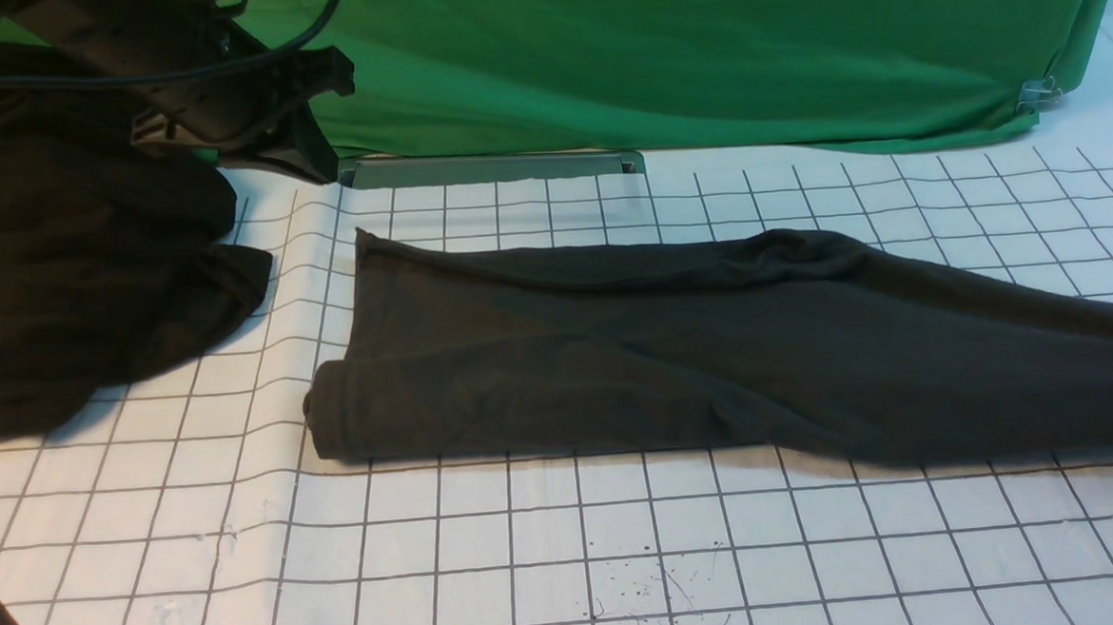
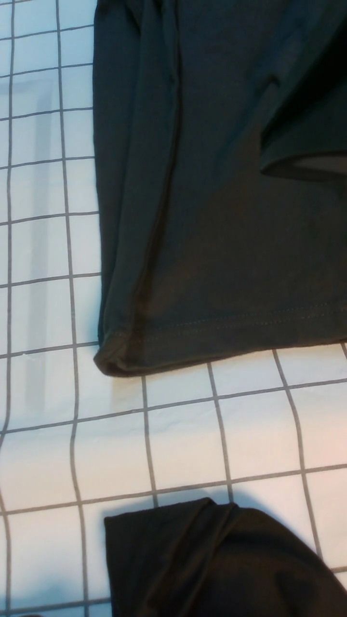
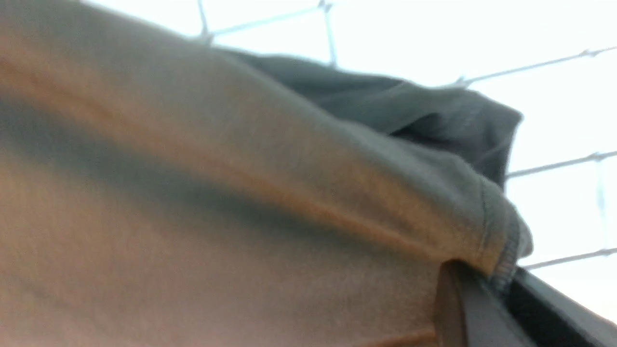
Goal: Fold a long-sleeved shirt over a white checkered tablecloth.
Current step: 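Pull the folded dark garment lengthwise by its ends to straighten it flat on the table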
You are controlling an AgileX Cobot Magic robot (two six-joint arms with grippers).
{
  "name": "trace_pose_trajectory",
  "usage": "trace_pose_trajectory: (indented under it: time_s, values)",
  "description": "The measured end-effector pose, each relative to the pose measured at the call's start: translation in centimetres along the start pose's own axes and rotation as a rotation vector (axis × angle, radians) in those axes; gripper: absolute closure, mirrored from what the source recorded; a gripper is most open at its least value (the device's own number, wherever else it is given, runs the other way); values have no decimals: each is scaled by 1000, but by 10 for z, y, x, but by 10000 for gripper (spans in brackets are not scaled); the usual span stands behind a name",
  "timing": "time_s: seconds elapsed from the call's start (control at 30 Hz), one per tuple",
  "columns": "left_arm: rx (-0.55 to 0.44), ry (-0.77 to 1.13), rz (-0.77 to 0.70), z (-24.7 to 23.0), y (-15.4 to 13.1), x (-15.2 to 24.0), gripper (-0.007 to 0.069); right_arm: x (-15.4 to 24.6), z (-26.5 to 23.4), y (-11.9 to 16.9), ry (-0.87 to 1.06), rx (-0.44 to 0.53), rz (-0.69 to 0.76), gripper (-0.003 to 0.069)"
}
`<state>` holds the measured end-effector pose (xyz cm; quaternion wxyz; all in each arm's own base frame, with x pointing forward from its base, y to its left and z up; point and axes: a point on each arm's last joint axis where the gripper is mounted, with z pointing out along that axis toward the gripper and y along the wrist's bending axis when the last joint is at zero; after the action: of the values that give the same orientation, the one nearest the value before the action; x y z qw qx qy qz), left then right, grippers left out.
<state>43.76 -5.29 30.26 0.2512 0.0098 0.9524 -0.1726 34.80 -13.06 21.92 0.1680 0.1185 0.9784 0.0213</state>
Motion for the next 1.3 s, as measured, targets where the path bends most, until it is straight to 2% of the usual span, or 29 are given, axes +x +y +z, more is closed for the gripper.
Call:
trace_pose_trajectory:
  time_s: [0.13,0.23,0.27,0.33,0.37,0.4,0.43,0.57,0.77,1.03,1.13,1.2,1.27,1.3]
  values:
    - [0,0,2,0,0,0,624,-7,1,-5,-65,20,-13,620]
    - [1,0,2,0,0,0,624,-8,9,-7,-70,30,-29,548]
    - [4,-1,-2,0,0,0,624,-8,17,-10,-61,45,-41,459]
    - [5,-1,-1,0,0,0,624,-7,28,-14,-38,65,-48,326]
    - [5,-1,-1,0,0,0,624,-7,28,-14,-38,67,-44,326]
    - [5,-1,-1,0,0,0,624,-6,32,-16,-24,76,-36,263]
    - [5,-1,0,0,0,0,624,-5,34,-17,-12,84,-2,169]
    - [6,1,2,0,0,0,624,-8,26,-16,42,74,63,84]
    - [11,18,-4,7,2,1,624,-6,18,-12,118,34,97,77]
    - [98,161,-35,37,0,14,624,0,55,-16,160,29,111,90]
    - [114,238,-20,58,-7,23,624,2,65,-16,178,23,109,176]
    - [126,281,-4,78,-15,31,624,2,66,-15,177,17,93,312]
    - [128,292,3,88,-19,34,624,2,67,-15,177,14,84,377]
    - [130,292,14,103,-26,38,624,2,67,-14,177,9,64,478]
